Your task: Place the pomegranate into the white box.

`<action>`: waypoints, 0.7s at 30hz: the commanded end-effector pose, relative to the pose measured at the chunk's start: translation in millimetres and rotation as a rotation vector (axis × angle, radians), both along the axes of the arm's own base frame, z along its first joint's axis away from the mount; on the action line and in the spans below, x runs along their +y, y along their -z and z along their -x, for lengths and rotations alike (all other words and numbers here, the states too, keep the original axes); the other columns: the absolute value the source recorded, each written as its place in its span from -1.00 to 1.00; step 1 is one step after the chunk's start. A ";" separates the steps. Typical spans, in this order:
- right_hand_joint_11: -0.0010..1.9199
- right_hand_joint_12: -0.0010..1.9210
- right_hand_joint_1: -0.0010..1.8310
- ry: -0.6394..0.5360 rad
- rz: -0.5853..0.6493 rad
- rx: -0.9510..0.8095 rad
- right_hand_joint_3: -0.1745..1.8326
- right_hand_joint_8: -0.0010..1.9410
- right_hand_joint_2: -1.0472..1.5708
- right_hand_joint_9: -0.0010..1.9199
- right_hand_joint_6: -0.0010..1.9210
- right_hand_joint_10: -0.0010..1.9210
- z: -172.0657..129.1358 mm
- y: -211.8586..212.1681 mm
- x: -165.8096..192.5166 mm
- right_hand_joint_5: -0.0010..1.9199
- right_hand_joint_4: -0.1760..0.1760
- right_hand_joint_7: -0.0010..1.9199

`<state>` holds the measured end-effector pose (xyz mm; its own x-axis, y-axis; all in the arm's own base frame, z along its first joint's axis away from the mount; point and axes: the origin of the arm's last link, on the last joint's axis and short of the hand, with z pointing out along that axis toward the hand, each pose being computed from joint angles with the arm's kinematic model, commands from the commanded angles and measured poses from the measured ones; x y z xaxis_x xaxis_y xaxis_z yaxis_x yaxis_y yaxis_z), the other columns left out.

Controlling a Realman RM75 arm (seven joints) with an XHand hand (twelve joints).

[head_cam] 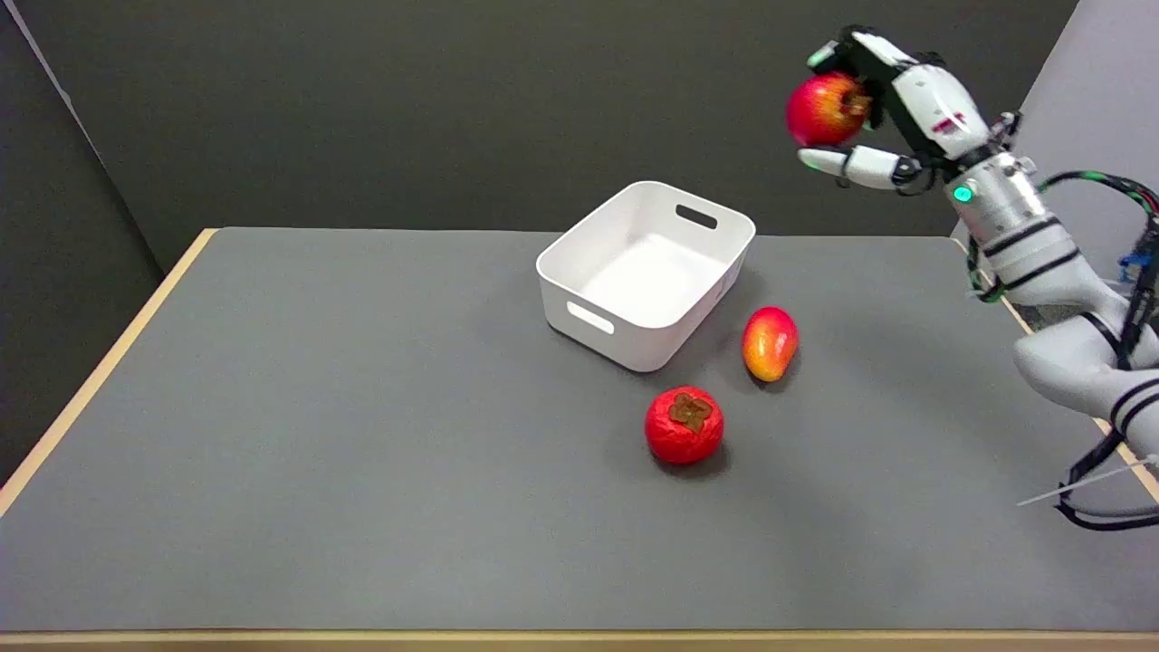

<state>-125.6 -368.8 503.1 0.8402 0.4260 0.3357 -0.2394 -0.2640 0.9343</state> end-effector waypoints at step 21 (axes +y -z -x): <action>-0.14 1.00 0.45 0.412 -0.331 0.053 -0.73 0.47 0.74 -0.26 0.63 0.64 99.9 190.9 -106.7 -0.48 -0.92 -0.21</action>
